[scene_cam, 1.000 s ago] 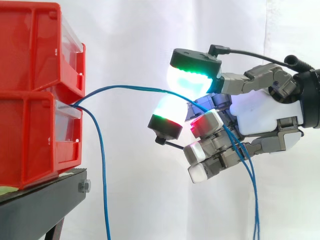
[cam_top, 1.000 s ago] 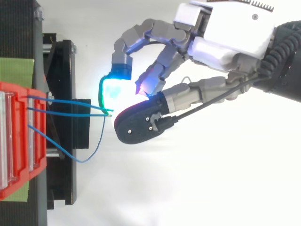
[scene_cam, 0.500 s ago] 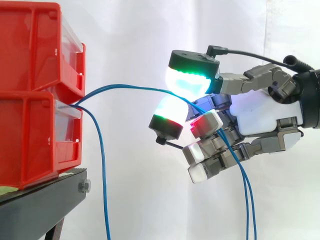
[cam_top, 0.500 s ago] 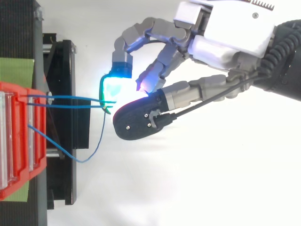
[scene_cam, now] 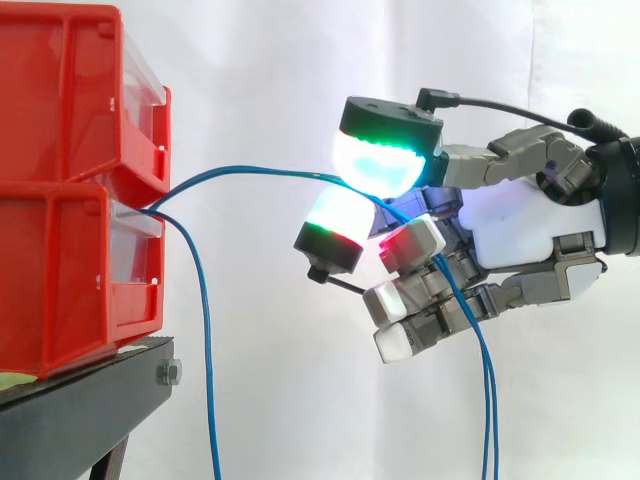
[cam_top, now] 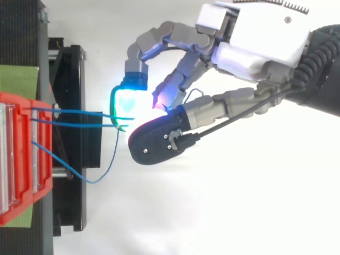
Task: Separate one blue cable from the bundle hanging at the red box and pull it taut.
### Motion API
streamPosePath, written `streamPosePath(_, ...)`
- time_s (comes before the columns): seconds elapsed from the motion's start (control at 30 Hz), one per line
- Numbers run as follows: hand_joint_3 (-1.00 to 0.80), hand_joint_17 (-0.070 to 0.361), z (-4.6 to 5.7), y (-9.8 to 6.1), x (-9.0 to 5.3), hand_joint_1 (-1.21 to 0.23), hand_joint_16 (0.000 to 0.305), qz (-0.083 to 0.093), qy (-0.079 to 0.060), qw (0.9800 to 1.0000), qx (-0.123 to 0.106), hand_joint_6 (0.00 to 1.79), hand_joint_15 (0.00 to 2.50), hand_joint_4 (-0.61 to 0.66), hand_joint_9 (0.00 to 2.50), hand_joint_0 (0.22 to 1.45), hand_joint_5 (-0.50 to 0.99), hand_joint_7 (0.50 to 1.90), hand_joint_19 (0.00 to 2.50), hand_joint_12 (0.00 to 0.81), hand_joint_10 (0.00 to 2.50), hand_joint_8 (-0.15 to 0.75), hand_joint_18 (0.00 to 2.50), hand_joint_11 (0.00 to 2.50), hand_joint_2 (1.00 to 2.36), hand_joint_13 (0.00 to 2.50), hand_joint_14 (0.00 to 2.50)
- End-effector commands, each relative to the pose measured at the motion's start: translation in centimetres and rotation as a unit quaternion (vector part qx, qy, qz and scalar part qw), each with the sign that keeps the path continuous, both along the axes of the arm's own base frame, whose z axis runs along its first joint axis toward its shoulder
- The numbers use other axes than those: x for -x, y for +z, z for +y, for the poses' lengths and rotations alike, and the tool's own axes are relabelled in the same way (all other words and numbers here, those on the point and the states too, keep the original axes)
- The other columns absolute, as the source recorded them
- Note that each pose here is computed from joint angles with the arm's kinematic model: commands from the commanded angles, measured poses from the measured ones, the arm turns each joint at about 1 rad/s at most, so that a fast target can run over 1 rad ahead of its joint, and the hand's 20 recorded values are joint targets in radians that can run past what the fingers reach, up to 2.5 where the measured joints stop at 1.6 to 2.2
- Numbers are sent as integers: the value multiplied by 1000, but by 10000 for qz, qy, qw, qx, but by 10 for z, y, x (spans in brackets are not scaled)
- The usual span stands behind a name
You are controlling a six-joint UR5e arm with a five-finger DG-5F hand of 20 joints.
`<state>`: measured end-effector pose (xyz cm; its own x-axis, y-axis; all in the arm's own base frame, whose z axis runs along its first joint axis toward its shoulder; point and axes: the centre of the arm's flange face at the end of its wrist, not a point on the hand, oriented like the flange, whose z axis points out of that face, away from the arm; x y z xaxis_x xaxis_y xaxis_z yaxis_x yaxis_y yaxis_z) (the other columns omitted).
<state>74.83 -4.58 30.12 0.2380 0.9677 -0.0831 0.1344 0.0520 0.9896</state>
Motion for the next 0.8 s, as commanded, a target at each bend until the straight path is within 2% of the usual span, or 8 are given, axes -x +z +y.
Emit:
streamPosePath(0.0,-500,96,1,1,-1,-901,42,-69,-25,10000,-1,950,797,87,1141,725,-201,947,461,335,17,326,767,1049,1000,1104,25)
streamPosePath(0.17,-500,96,1,2,-2,-909,43,-107,-32,9999,-7,943,799,97,1197,589,-187,962,476,338,17,342,768,1037,1000,1109,25)
streamPosePath(0.33,-500,100,2,1,-2,-878,45,-101,-21,9999,-42,941,792,109,1227,531,-182,946,481,354,17,359,786,1032,1000,1126,22)
streamPosePath(0.47,-500,101,2,1,-2,-872,45,-118,-14,9999,-110,941,791,113,1228,526,-181,933,480,359,16,365,790,1024,1000,1127,22)
streamPosePath(0.53,-500,99,2,1,-1,-777,44,-99,-19,9998,-149,936,791,111,1238,549,-180,940,497,356,17,358,786,1015,1000,1123,24)
streamPosePath(0.63,-500,95,2,1,-1,-706,42,-99,-19,9998,-149,926,789,101,1238,617,-177,978,506,347,17,352,775,1004,1000,1119,24)
streamPosePath(0.77,-454,95,2,1,-1,-768,42,-99,-11,9998,-150,927,785,58,1236,669,-178,1061,496,347,17,350,776,1013,1004,1113,23)
